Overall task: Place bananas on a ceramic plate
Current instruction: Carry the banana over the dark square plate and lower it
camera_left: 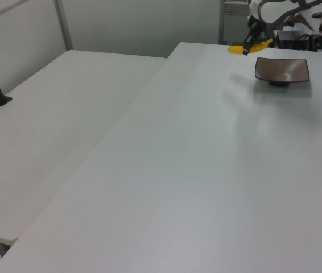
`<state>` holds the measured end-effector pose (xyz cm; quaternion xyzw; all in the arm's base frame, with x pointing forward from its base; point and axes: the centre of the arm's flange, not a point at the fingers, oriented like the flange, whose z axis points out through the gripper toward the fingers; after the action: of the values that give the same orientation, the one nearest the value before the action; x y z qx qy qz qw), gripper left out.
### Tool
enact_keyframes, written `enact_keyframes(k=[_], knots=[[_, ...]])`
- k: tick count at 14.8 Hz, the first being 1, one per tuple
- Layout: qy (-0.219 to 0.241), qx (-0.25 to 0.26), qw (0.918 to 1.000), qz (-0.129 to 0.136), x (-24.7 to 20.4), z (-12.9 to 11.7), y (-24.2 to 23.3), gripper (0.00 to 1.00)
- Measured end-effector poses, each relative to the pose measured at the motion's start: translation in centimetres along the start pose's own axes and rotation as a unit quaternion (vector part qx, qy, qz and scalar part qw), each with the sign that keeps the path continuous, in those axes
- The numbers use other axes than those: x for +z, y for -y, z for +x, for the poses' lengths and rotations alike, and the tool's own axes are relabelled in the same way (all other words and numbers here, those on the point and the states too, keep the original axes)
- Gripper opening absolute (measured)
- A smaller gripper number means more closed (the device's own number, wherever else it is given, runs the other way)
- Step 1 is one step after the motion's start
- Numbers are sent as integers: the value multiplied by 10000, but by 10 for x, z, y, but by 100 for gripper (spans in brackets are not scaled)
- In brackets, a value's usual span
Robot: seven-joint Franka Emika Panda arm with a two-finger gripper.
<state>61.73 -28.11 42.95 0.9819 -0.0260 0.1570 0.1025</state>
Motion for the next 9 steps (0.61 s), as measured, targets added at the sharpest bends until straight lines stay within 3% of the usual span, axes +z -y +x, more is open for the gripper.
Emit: enact_keyframes(k=[9], knots=[[173,-159,9997,86,-32,-57,4,31]])
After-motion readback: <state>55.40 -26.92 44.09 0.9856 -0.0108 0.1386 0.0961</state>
